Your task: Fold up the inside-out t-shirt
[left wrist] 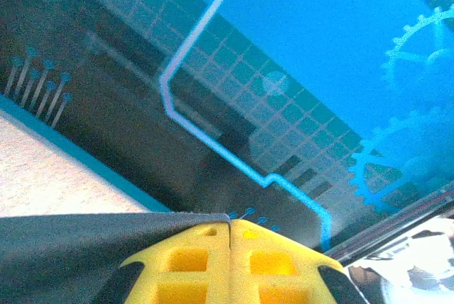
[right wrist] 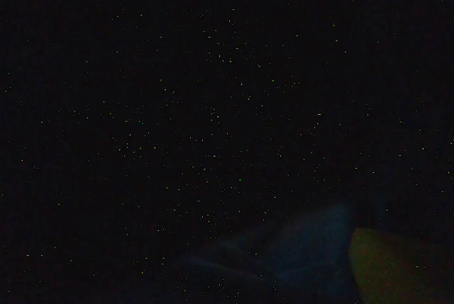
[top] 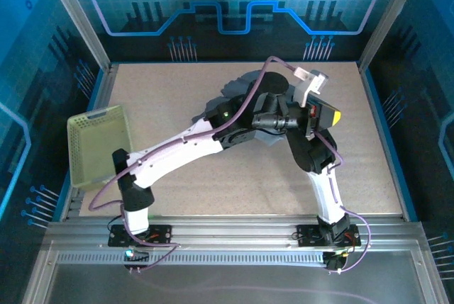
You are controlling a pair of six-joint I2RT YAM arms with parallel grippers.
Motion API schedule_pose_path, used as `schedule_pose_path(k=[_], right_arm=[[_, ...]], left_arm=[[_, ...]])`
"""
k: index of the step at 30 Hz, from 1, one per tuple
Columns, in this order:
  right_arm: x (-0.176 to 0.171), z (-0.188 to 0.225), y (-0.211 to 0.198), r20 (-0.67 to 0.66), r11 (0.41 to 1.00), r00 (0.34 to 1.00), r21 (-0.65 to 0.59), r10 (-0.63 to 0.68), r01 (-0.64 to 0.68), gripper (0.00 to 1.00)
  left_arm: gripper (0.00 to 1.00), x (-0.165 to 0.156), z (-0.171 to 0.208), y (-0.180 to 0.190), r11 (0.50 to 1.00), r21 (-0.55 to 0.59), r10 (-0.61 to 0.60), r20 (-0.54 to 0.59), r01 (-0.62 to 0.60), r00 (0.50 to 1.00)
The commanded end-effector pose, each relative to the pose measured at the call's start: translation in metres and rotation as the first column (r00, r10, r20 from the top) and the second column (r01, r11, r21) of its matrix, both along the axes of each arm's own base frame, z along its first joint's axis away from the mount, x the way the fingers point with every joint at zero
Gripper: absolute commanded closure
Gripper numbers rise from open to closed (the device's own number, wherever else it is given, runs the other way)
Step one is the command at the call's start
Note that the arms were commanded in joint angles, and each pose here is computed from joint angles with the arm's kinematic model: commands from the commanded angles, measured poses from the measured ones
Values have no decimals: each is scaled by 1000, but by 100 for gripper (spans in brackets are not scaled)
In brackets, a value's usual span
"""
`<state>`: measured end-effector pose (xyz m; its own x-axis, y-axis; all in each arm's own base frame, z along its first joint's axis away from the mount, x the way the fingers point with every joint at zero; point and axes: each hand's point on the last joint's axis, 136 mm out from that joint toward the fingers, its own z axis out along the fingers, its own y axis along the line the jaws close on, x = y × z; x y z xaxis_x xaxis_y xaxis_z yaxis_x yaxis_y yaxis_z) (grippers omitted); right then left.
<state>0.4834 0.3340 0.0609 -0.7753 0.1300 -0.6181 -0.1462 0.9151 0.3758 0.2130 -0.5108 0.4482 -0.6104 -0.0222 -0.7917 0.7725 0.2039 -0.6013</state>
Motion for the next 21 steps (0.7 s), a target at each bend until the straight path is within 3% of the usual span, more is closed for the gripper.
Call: schedule_pose_path(k=[1,5,10,16,21], right_arm=[[-38,-73,-26,-220,969,972,-246,-84,28,14],[-48,-88,-45,-271,926,949,-375,-158,47,15],[-60,-84,-54,-272,895,941,-442,-202,65,18],[-73,-87,-66,-310,888,920,-453,-241,80,40],[-84,-75,-76,-293,896,922,-432,-252,108,76]], left_arm=[[100,-50,55,31,984,-135,-98,116,114,988],[100,-5,39,82,989,-102,114,109,-103,987],[100,40,21,149,941,-87,335,68,-328,940],[100,68,12,212,859,-53,513,75,-510,855],[100,99,-5,271,732,3,680,50,-681,731]])
